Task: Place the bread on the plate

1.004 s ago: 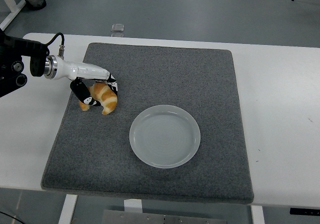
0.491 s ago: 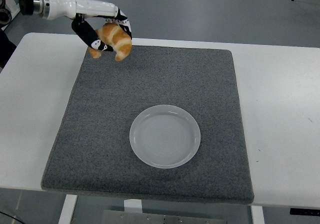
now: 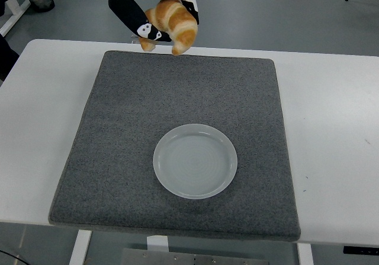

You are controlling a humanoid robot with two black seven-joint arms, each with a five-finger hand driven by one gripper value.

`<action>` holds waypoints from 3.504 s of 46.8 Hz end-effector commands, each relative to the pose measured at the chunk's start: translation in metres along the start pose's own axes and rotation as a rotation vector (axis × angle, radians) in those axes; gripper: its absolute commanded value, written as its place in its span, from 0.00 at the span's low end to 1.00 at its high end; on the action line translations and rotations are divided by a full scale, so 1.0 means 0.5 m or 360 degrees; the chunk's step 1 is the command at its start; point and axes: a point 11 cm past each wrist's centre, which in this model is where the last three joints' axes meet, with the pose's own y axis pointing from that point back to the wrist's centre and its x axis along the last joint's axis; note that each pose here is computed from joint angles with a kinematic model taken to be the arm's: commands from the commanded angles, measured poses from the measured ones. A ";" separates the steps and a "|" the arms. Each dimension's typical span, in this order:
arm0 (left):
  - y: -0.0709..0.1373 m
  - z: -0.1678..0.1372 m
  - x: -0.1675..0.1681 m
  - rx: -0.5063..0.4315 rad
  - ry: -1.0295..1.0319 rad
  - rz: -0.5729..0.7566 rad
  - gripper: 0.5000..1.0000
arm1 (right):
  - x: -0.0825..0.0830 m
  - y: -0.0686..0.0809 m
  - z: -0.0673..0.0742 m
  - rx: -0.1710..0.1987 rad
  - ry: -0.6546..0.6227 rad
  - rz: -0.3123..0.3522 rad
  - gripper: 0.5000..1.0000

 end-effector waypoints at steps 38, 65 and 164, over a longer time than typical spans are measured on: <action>-0.160 0.048 -0.185 -0.0210 -0.0022 -0.0487 0.00 | 0.000 0.000 0.000 -0.0001 0.0000 0.0000 0.90; -0.175 -0.014 -0.348 -0.0117 -0.0069 -0.0709 0.00 | 0.000 0.000 0.000 -0.0001 0.0000 0.0000 0.91; -0.198 -0.048 -0.409 -0.0075 -0.0057 -0.0667 0.98 | 0.000 0.000 0.000 0.0002 0.0000 0.0000 0.90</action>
